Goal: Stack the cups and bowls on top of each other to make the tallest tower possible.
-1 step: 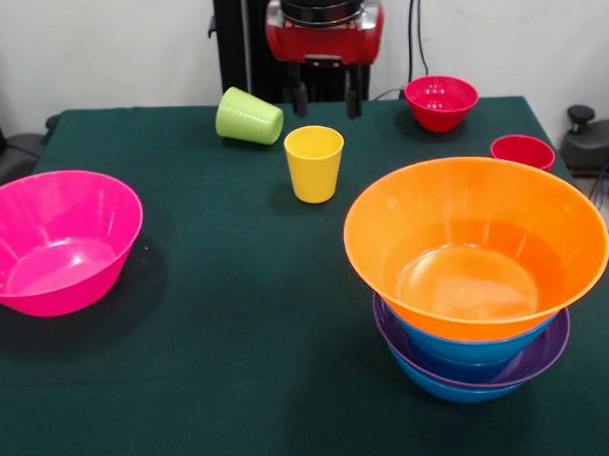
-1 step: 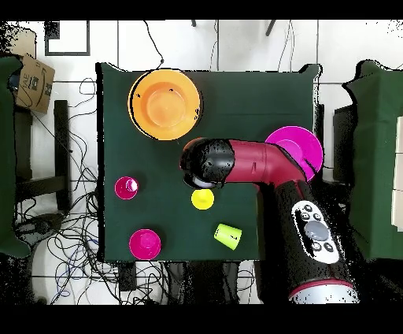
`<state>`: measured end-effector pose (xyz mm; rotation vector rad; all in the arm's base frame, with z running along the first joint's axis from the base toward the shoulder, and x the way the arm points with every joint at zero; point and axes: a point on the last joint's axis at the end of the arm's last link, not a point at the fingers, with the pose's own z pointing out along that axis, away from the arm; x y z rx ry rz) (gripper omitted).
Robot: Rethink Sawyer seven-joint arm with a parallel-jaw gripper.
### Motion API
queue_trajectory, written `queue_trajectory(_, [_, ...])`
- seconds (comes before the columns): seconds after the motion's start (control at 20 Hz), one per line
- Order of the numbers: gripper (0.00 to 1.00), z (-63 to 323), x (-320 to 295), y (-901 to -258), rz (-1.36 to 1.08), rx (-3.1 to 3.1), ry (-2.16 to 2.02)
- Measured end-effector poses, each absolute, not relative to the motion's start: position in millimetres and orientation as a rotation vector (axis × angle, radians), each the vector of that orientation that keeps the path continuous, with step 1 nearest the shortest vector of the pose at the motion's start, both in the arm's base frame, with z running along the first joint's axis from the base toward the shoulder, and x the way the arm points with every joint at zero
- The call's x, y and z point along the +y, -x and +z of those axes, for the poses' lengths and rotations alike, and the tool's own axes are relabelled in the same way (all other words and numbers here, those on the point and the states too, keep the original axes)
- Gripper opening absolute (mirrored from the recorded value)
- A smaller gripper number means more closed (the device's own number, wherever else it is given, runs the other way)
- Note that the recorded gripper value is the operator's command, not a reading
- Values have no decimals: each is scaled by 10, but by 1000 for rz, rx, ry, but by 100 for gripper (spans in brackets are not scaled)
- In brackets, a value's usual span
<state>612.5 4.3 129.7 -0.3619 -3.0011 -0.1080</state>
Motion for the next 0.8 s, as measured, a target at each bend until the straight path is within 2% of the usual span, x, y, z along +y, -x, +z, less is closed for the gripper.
queue_trajectory(0.8, [100, 1106, 106, -5910, -35, -3049, 180])
